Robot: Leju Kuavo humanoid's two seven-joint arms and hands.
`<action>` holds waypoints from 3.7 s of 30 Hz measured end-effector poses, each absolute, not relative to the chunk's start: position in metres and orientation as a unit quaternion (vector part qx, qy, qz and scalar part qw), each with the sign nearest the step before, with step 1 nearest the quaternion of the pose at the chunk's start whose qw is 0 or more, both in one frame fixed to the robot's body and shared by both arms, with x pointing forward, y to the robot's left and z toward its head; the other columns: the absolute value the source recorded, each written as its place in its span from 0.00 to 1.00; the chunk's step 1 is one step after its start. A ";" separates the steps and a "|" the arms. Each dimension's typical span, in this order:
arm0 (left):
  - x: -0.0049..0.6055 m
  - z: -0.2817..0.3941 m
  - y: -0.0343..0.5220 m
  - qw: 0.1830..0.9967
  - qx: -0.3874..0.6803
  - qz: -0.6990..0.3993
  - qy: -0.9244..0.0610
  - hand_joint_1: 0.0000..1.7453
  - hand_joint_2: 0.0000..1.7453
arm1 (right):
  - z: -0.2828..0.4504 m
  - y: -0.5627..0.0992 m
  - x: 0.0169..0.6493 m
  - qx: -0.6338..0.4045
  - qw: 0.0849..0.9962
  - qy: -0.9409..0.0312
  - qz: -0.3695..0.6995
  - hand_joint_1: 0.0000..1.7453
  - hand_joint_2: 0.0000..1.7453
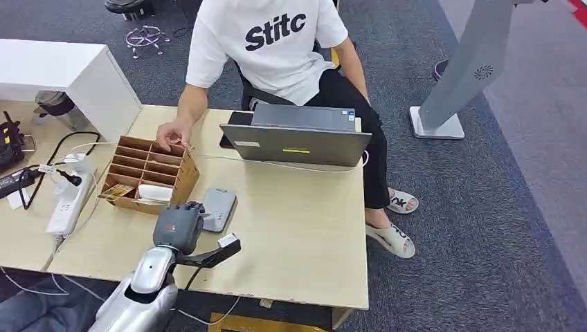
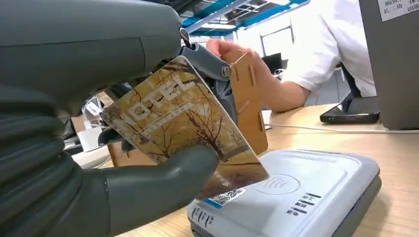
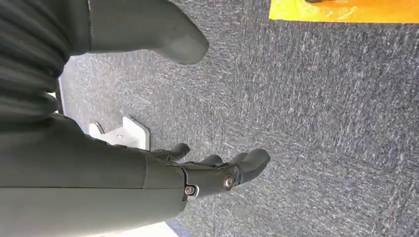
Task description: Pass the card to the sensor for recognition and then transmit it.
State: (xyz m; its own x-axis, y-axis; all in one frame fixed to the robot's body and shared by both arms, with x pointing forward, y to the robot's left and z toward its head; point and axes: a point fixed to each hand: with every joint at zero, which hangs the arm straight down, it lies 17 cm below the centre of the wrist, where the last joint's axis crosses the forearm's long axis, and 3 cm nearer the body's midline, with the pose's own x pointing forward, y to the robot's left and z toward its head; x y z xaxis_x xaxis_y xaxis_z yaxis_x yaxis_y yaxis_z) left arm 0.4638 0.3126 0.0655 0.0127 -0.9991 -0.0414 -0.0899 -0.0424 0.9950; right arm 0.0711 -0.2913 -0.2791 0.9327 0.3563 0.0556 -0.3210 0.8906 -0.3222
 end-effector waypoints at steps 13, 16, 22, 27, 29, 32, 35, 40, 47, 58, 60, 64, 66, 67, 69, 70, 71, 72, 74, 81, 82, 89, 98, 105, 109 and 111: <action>0.475 0.063 0.326 0.473 0.546 -0.482 -0.496 1.00 1.00 | -0.279 -0.287 0.073 -0.150 0.971 -0.061 0.176 0.00 1.00; 0.479 0.062 0.331 0.476 0.548 -0.480 -0.492 1.00 1.00 | -0.279 -0.287 0.073 -0.150 0.970 -0.060 0.179 0.00 1.00; 0.487 0.065 0.340 0.480 0.554 -0.474 -0.488 1.00 1.00 | -0.279 -0.286 0.073 -0.150 0.970 -0.060 0.182 0.00 1.00; 0.489 0.066 0.347 0.483 0.557 -0.468 -0.487 1.00 1.00 | -0.279 -0.286 0.073 -0.150 0.970 -0.060 0.183 0.00 1.00; 0.491 0.068 0.347 0.482 0.556 -0.462 -0.496 1.00 1.00 | -0.279 -0.286 0.074 -0.150 0.969 -0.061 0.186 0.00 1.00; 0.494 0.077 0.353 0.483 0.555 -0.446 -0.509 1.00 1.00 | -0.279 -0.286 0.075 -0.151 0.968 -0.062 0.190 0.00 1.00; 0.499 0.089 0.360 0.480 0.559 -0.432 -0.520 1.00 1.00 | -0.279 -0.287 0.075 -0.152 0.968 -0.062 0.191 0.00 1.00; 0.505 0.122 0.367 0.465 0.570 -0.403 -0.544 1.00 1.00 | -0.279 -0.288 0.075 -0.155 0.966 -0.063 0.195 0.00 1.00; 0.513 0.212 0.366 0.400 0.597 -0.356 -0.598 1.00 1.00 | -0.278 -0.288 0.077 -0.158 0.964 -0.066 0.205 0.00 1.00; 0.501 0.292 0.358 0.318 0.630 -0.326 -0.629 1.00 1.00 | -0.278 -0.285 0.078 -0.159 0.962 -0.068 0.211 0.00 1.00; 0.500 0.304 0.363 0.305 0.640 -0.326 -0.626 1.00 1.00 | -0.278 -0.286 0.078 -0.160 0.962 -0.068 0.212 0.00 1.00; 0.500 0.318 0.374 0.278 0.669 -0.340 -0.600 1.00 1.00 | -0.278 -0.287 0.078 -0.162 0.961 -0.069 0.213 0.00 1.00; 0.499 0.323 0.379 0.267 0.681 -0.345 -0.588 1.00 1.00 | -0.278 -0.286 0.078 -0.162 0.961 -0.069 0.214 0.00 1.00; 0.499 0.323 0.382 0.263 0.685 -0.347 -0.584 1.00 1.00 | -0.278 -0.287 0.078 -0.162 0.960 -0.069 0.215 0.00 1.00; 0.498 0.325 0.384 0.257 0.690 -0.349 -0.580 1.00 1.00 | -0.278 -0.287 0.077 -0.163 0.960 -0.065 0.217 0.00 1.00; 0.497 0.326 0.385 0.255 0.692 -0.349 -0.578 1.00 1.00 | -0.278 -0.287 0.077 -0.163 0.960 -0.065 0.218 0.00 1.00; 0.497 0.326 0.385 0.254 0.694 -0.349 -0.576 1.00 1.00 | -0.278 -0.287 0.077 -0.163 0.960 -0.064 0.217 0.00 1.00; 0.497 0.327 0.386 0.252 0.696 -0.350 -0.574 1.00 1.00 | -0.278 -0.287 0.076 -0.163 0.960 -0.064 0.218 0.00 1.00; 0.496 0.327 0.386 0.248 0.699 -0.350 -0.572 1.00 1.00 | -0.278 -0.286 0.076 -0.163 0.960 -0.064 0.218 0.00 1.00; 0.496 0.329 0.385 0.244 0.702 -0.349 -0.571 1.00 1.00 | -0.278 -0.285 0.076 -0.162 0.960 -0.064 0.219 0.00 1.00; 0.496 0.329 0.385 0.243 0.702 -0.349 -0.571 0.87 1.00 | -0.278 -0.284 0.076 -0.161 0.960 -0.064 0.219 0.00 1.00; 0.485 0.341 0.378 0.206 0.713 -0.321 -0.588 0.00 1.00 | -0.278 -0.284 0.077 -0.160 0.959 -0.064 0.223 0.00 1.00; 0.480 0.301 0.373 0.264 0.664 -0.333 -0.616 0.00 1.00 | -0.278 -0.283 0.076 -0.158 0.960 -0.062 0.222 0.00 1.00; 0.474 0.249 0.364 0.356 0.588 -0.374 -0.623 0.00 1.00 | -0.278 -0.283 0.075 -0.157 0.962 -0.063 0.213 0.00 1.00; 0.462 0.208 0.351 0.425 0.511 -0.415 -0.621 0.00 1.00 | -0.279 -0.284 0.072 -0.157 0.965 -0.060 0.202 0.00 1.00; 0.451 0.194 0.347 0.440 0.488 -0.429 -0.619 0.00 1.00 | -0.279 -0.284 0.070 -0.156 0.966 -0.055 0.196 0.00 1.00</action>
